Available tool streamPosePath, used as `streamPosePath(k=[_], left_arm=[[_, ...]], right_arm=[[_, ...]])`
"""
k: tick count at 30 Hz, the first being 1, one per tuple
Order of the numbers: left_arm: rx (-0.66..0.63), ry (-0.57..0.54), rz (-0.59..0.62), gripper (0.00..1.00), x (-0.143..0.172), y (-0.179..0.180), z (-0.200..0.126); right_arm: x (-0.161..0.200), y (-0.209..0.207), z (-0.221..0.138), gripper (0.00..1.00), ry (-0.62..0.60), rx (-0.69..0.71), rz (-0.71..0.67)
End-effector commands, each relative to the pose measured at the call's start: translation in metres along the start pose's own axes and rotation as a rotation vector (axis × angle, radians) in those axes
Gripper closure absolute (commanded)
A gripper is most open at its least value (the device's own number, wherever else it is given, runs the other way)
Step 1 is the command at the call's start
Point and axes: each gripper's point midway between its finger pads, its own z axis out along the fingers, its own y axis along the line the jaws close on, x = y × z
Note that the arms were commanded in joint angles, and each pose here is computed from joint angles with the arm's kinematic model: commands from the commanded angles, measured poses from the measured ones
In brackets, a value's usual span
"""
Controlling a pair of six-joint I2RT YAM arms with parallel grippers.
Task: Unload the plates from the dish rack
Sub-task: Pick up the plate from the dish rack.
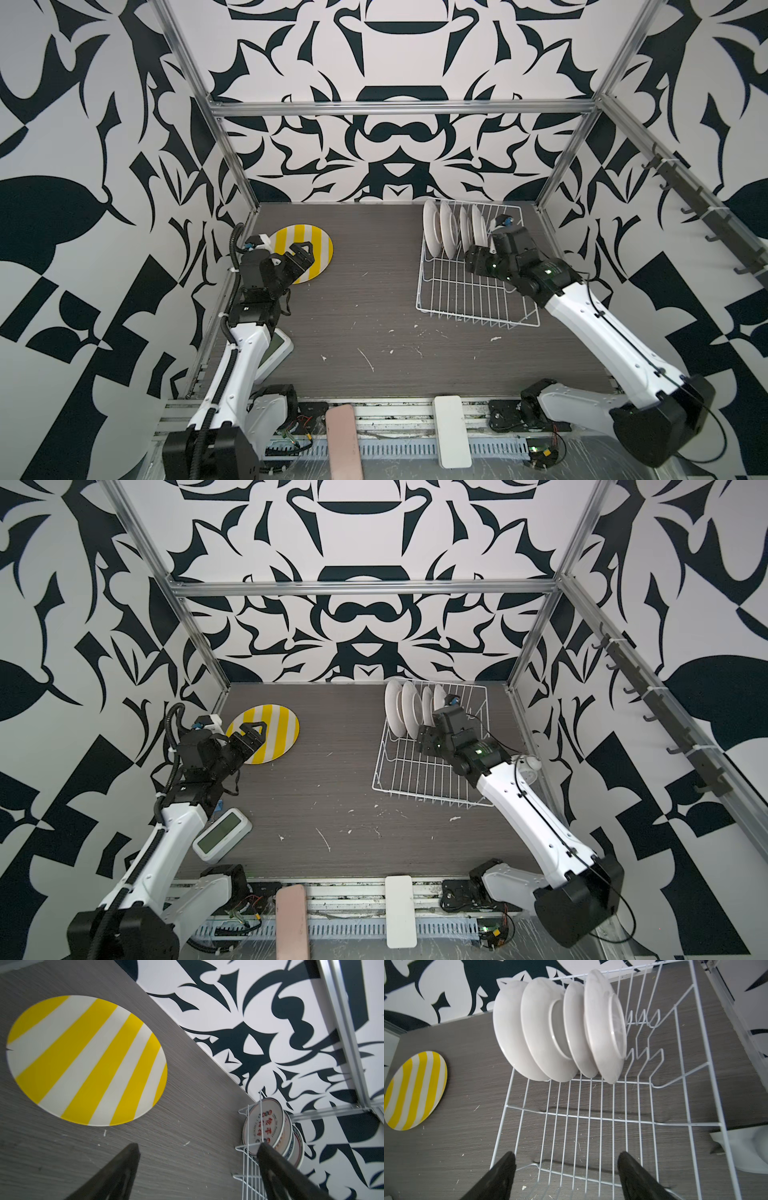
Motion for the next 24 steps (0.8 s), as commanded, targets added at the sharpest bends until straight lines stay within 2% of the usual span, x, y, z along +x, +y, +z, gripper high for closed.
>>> streamPosePath(k=[1, 12, 17, 21, 24], left_arm=[[-0.018, 0.071, -0.008, 0.07, 0.030, 0.008, -0.005], [0.055, 0.138, -0.020, 0.07, 0.082, 0.006, -0.010], [0.096, 0.143, -0.051, 0.07, 0.094, 0.008, -0.013], [0.102, 0.145, -0.077, 0.07, 0.103, 0.009, -0.010], [0.105, 0.155, -0.054, 0.07, 0.105, 0.005, -0.007]], right_arm=[[-0.023, 0.008, -0.009, 0.19, -0.096, 0.107, -0.063], [-0.038, 0.047, 0.006, 0.16, -0.184, 0.424, -0.227], [-0.042, 0.056, 0.019, 0.16, -0.150, 0.565, -0.368], [-0.037, 0.063, 0.029, 0.16, -0.118, 0.629, -0.405], [-0.042, 0.063, 0.032, 0.17, -0.144, 0.701, -0.430]])
